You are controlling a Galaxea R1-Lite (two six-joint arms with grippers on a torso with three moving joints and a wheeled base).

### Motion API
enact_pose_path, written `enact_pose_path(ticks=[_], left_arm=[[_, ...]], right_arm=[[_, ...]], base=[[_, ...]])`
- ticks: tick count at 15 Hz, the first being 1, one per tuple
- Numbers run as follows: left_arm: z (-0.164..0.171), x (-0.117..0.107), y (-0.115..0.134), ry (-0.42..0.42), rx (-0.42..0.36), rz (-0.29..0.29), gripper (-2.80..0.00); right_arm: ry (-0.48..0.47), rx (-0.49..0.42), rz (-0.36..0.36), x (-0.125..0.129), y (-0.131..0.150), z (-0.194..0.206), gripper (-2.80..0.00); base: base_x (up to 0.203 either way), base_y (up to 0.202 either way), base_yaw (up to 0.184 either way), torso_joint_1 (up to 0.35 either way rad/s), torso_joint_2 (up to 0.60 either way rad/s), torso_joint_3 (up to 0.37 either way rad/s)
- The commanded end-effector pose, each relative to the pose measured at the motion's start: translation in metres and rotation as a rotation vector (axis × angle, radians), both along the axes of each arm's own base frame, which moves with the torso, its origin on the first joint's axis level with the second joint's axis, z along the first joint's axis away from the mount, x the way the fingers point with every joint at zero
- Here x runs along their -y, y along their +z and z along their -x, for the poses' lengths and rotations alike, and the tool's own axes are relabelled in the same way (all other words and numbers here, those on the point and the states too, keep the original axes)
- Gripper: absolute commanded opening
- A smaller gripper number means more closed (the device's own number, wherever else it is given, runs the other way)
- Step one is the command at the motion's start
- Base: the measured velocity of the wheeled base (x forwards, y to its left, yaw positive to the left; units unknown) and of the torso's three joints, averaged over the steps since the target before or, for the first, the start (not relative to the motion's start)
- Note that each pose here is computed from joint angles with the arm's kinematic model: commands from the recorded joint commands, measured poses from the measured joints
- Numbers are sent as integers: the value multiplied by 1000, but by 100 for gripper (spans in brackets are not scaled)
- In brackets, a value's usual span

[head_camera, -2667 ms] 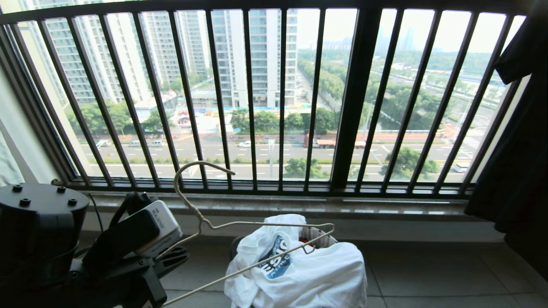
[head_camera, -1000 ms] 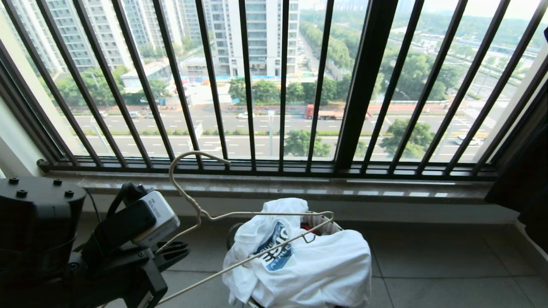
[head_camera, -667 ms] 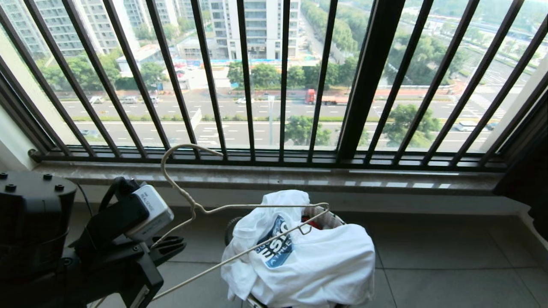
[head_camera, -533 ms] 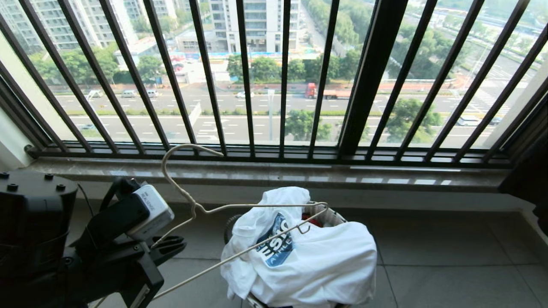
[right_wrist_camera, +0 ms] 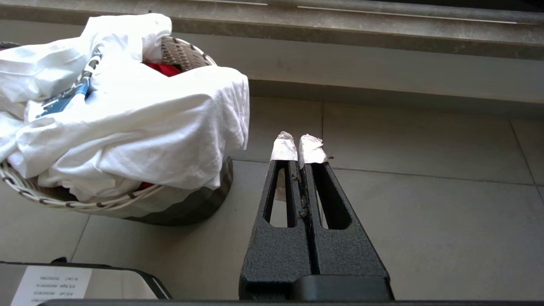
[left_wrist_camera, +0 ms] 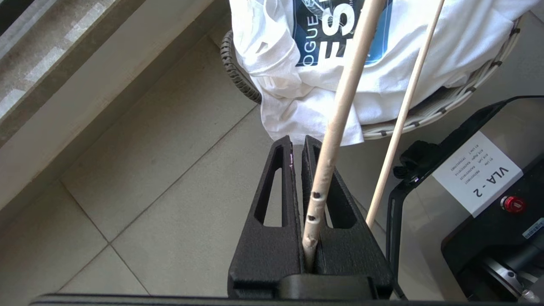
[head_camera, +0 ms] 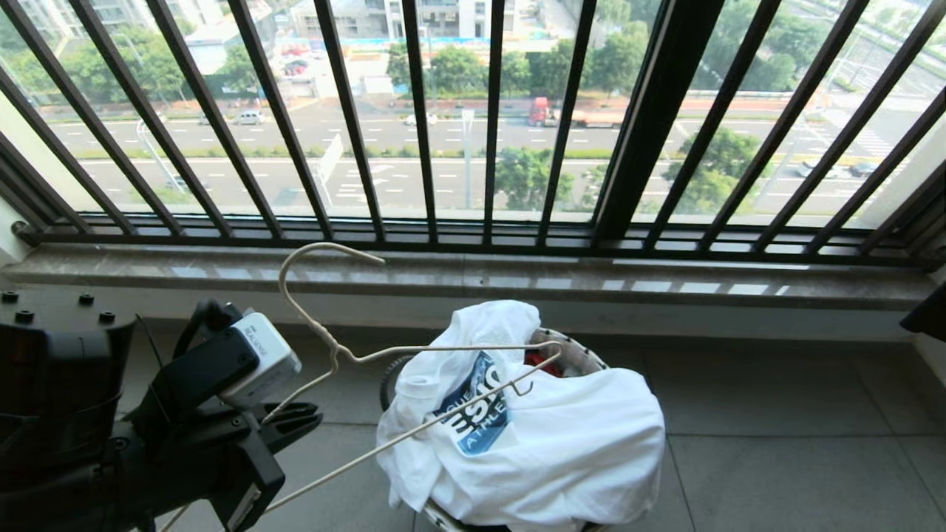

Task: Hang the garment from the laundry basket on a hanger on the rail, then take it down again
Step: Pick up clothes from the basket

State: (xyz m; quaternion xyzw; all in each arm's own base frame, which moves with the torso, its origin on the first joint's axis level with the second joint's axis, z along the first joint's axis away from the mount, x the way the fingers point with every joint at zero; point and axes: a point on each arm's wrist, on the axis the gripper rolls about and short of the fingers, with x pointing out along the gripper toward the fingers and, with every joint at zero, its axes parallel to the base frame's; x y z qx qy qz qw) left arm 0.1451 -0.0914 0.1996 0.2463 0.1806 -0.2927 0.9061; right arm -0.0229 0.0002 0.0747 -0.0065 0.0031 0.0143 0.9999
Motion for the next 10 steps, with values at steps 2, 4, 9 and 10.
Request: enact_pose_path(ticks=[2,4,9,10], left_arm=[[-1,1,0,0,0,-1,-280],[-2,1,-1,-1,-4,-5,-280],[-1,0,-1,1,-3,-2,-280],[1,-1,0,-1,3,2,-280]], right_arm=[[1,-1,1,0,0,0,-280],[1,-1,1,0,0,0,-280],[1,-1,1,0,0,0,-280],[1,-1,1,0,0,0,-280]], base=[[0,0,0,2,3,-200],[0,0,0,7,0,-199],[0,0,0,4,3,-196],[0,0,0,2,8,-178]])
